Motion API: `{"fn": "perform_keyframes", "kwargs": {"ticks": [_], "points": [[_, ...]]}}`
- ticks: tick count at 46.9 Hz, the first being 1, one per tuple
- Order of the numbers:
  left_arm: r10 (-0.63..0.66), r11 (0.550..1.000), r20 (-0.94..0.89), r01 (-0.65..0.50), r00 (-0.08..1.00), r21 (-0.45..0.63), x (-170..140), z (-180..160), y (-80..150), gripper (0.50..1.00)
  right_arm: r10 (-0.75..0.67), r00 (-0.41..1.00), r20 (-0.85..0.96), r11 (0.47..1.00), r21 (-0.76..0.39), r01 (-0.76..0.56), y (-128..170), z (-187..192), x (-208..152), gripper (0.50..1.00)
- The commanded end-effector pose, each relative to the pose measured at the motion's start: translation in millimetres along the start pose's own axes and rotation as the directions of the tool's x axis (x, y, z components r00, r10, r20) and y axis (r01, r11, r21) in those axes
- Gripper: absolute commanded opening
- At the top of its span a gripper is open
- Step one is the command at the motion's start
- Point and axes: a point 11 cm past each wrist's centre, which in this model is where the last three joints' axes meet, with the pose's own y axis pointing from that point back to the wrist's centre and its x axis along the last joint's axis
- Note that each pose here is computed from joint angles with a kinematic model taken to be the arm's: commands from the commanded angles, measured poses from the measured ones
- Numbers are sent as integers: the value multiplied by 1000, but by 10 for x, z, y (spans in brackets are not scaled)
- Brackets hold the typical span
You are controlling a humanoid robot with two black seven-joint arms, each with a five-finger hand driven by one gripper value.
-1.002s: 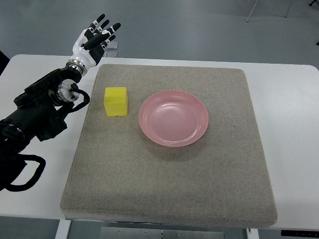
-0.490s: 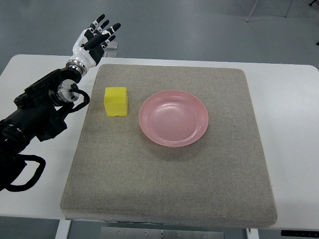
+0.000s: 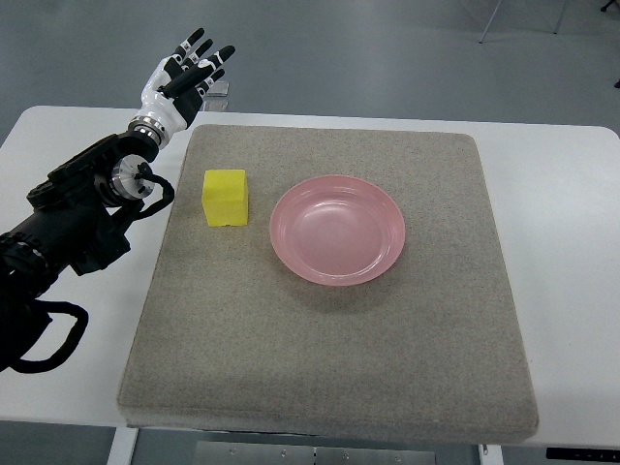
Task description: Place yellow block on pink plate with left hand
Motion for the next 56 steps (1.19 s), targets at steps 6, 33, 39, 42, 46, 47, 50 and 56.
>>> {"fn": "perform_keyframes", "kwargs": {"ticks": [6,33,39,42,46,47,50,56], "points": [[-36,999,6,36,999,3,-133,1,-15,988,1,1000,0,1000,0,-1,0,0,2,924],[-220,970,430,150,875,190,-333,76,-54,988,2,1000,0,1000,0,-2,0,0,4,924],[-309,947,551,197,775,253,-496,334,-73,988,-1,1000,0,1000,0,1,0,0,-3,924],[-373,921,587,214,719,324,-570,389,-24,988,-1,1000,0,1000,0,1,0,0,-3,924],[-448,886,628,221,636,408,-603,464,70,986,1,1000,0,1000,0,-1,0,0,2,924],[-464,878,645,220,608,425,-604,485,91,986,-1,1000,0,1000,0,1,0,0,-3,924],[-497,863,695,211,519,459,-586,574,139,986,-1,1000,0,1000,0,1,0,0,-3,924],[-554,832,744,203,373,517,-529,722,199,986,-1,1000,0,1000,0,1,0,0,-3,924]]}}
